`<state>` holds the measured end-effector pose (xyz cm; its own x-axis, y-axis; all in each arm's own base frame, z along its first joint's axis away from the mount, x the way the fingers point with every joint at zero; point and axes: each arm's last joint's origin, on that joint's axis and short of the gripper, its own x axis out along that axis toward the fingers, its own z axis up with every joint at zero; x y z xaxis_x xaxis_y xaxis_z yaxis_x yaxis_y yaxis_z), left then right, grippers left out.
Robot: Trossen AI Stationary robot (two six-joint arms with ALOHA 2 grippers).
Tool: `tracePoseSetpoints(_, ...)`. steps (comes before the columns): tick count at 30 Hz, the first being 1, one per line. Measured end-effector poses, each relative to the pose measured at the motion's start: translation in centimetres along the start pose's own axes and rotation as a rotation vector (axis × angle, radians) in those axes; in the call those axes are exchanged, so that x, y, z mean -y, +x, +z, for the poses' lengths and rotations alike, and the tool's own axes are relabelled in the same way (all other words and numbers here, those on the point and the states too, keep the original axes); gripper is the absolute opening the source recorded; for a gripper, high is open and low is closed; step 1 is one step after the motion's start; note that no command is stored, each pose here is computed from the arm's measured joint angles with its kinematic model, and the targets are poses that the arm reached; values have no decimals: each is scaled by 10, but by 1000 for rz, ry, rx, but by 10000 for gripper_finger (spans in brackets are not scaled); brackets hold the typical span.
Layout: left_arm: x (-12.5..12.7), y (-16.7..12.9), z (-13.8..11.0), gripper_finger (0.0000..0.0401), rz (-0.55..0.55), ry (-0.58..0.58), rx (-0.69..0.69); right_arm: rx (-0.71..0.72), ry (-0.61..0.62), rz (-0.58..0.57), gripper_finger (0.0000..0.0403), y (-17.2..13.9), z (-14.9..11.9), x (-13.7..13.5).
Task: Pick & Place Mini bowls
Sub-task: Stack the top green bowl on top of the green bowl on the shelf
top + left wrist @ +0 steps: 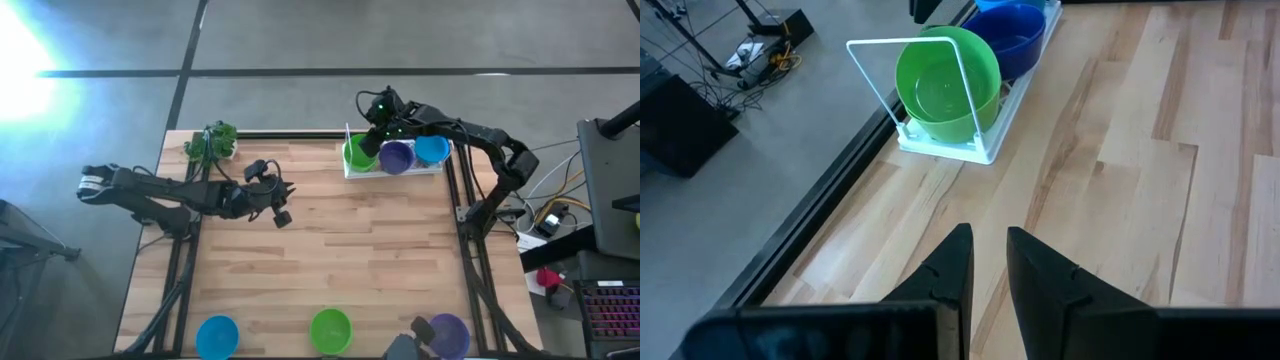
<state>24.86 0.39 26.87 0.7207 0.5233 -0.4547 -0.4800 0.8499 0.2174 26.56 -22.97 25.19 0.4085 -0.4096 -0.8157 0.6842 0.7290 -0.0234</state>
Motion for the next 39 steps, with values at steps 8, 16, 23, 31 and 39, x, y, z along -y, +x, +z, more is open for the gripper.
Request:
tracePoseSetpoints(8,0,0,0,59,1,0,0,-20,-7,0,11,1,-3,0)
tracePoseSetpoints(16,0,0,0,59,0,0,1,-38,-9,-1,8,6,-9,0)
tracePoseSetpoints(23,0,0,0,59,0,-2,3,-50,-3,-4,8,12,-17,0)
tracePoseSetpoints(31,0,0,0,59,0,-2,3,-43,-2,-3,8,14,-18,0)
tracePoseSetpoints(39,0,0,0,59,0,-2,3,22,-3,-3,8,22,-21,0)
